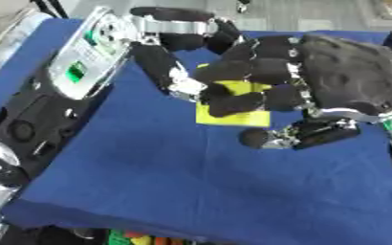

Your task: Pick up the objects with one hand, pass them to the other hand, and then place them into the box on the other side of the table.

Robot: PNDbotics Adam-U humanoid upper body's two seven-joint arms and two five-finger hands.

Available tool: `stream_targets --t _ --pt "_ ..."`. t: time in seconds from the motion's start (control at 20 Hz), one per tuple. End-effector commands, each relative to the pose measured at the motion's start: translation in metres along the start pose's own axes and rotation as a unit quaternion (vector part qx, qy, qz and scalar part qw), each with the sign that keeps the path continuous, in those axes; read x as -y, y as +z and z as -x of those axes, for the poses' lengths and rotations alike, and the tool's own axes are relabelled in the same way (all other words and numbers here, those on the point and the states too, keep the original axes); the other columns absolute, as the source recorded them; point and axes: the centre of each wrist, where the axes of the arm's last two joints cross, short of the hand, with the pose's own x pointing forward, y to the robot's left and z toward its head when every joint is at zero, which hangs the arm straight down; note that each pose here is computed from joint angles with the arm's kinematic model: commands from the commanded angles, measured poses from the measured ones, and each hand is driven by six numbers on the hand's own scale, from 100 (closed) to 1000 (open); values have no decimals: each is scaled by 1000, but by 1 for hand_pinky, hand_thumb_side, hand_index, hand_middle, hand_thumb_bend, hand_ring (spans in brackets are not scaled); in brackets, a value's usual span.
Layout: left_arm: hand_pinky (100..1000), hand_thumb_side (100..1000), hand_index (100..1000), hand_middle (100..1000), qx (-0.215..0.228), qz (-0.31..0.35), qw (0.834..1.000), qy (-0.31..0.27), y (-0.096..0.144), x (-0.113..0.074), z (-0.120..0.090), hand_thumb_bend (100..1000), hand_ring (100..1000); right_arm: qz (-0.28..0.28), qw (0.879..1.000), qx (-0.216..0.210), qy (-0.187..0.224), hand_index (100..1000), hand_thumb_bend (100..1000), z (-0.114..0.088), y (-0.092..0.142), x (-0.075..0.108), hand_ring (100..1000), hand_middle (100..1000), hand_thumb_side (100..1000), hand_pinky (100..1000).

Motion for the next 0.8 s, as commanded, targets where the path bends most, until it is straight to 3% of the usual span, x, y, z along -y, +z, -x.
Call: stream_targets --t 0.05,0.4,0.65,0.8 --pt "727 583 611 436 8 -1 1000 -10 2 -6 -11 100 509 -15 999 16 26 858 305 1 -1 6 842 979 100 785" --pt "729 588 619 444 5 1 1000 -7 2 -5 -12 100 515 14 999 1 44 822 287 1 -1 7 724 928 100 696" --pt "732 615 642 467 2 3 1000 -6 1 -4 -11 100 528 37 998 -5 53 803 156 2 -1 3 638 888 100 639" --pt "735 646 658 483 0 3 1000 -5 2 -4 -10 100 537 53 997 -8 56 795 132 3 -1 0 606 868 100 612"
